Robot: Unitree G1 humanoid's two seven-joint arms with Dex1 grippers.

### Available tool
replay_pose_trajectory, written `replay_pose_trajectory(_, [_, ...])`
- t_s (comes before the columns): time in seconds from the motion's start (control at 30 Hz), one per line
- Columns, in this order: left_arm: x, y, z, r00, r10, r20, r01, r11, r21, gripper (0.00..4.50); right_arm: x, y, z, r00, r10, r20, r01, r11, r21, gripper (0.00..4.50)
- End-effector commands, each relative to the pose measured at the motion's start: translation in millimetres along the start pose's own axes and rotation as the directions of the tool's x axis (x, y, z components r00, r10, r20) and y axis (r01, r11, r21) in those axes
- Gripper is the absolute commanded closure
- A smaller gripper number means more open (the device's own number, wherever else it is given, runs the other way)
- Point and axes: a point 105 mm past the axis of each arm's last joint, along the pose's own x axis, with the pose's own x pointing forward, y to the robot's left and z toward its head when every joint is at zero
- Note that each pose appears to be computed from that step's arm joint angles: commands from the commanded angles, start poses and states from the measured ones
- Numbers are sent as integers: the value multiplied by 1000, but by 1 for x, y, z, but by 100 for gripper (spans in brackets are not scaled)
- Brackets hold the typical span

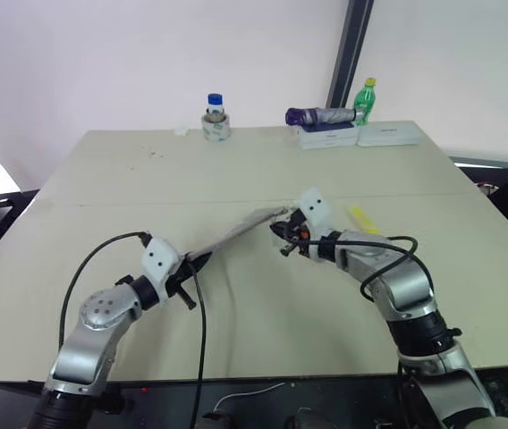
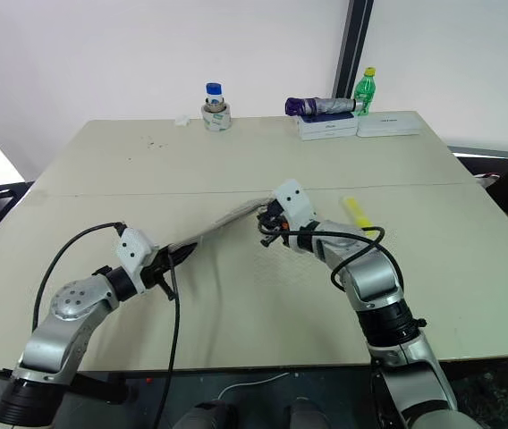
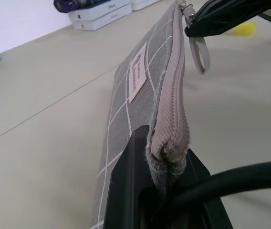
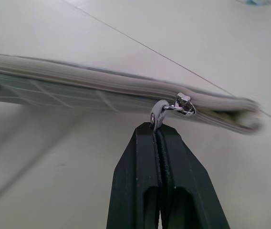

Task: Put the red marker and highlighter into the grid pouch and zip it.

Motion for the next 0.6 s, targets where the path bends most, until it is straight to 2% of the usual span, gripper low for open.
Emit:
replay_pose_trajectory(0.03, [10,-11,15,999,-10,50,9,1000,17,450,1,34,33,988,131,83,-122,987,-102,445])
replay_pose_trajectory(0.2, [22,-22,19,998,-20,66,20,1000,-4,450,-2,81,41,943,325,74,-309,935,-175,445])
replay_pose_trajectory(0.33, [30,-25,23,997,-14,81,15,1000,-15,450,-5,99,41,912,404,62,-387,902,-190,445])
replay_pose_trajectory(0.6, [35,-22,30,993,14,121,-7,998,-59,450,-6,94,36,919,393,32,-380,904,-197,445])
